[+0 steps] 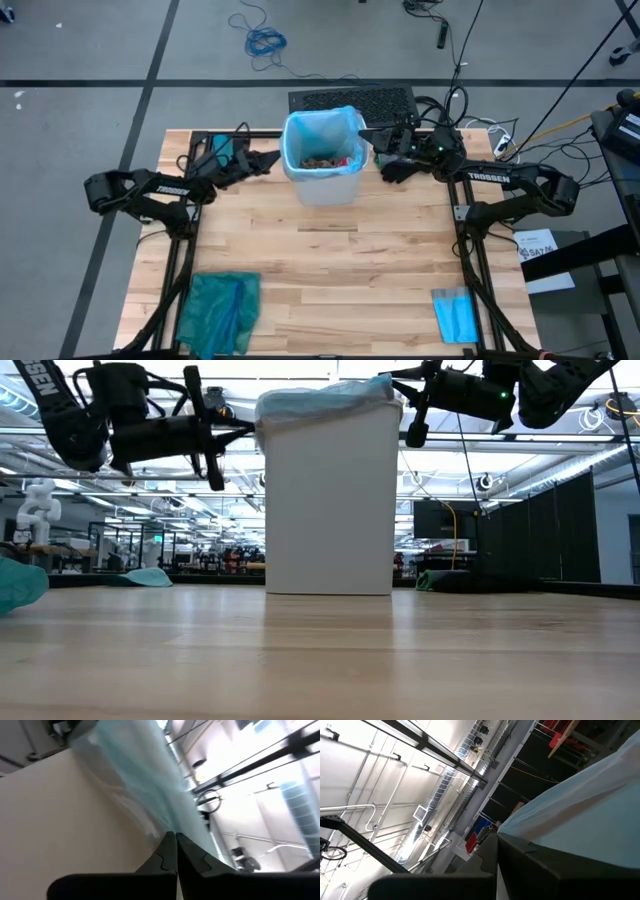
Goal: Place trash/remove bag and relplace
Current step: Remove the light blue trash bag from the white trash bin
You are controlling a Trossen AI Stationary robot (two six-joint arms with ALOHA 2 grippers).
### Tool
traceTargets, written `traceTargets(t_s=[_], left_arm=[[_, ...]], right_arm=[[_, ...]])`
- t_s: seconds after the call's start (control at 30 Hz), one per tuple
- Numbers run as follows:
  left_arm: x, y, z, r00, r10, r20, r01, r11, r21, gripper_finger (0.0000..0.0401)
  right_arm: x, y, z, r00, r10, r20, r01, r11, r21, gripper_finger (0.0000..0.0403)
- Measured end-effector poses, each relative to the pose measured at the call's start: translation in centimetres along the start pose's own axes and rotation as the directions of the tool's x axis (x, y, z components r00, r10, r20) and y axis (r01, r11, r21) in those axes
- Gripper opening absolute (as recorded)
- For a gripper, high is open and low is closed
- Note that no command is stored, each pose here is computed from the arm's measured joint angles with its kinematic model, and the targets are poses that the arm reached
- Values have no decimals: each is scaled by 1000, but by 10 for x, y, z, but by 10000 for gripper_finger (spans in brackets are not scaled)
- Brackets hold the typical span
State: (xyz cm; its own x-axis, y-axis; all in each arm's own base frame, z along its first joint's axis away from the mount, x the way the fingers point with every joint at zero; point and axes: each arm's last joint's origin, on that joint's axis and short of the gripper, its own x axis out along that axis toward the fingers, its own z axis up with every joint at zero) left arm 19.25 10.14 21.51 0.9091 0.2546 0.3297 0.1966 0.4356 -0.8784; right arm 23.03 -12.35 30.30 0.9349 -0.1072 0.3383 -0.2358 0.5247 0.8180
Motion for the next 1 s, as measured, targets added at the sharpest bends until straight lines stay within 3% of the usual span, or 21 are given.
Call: traceTargets(t_s=[0.27,0.63,1.0], left_arm=[[5,-14,5,993,-120,9,120,993,1,1],[37,-49,14,958,-282,-58,284,958,27,0],[72,-82,28,932,-313,-183,331,941,73,0]], right_arm=[[0,1,0,1000,5,2,-5,1000,5,0],[7,12,8,999,44,18,-44,999,8,0],[24,31,21,999,28,-45,-31,997,-65,0]])
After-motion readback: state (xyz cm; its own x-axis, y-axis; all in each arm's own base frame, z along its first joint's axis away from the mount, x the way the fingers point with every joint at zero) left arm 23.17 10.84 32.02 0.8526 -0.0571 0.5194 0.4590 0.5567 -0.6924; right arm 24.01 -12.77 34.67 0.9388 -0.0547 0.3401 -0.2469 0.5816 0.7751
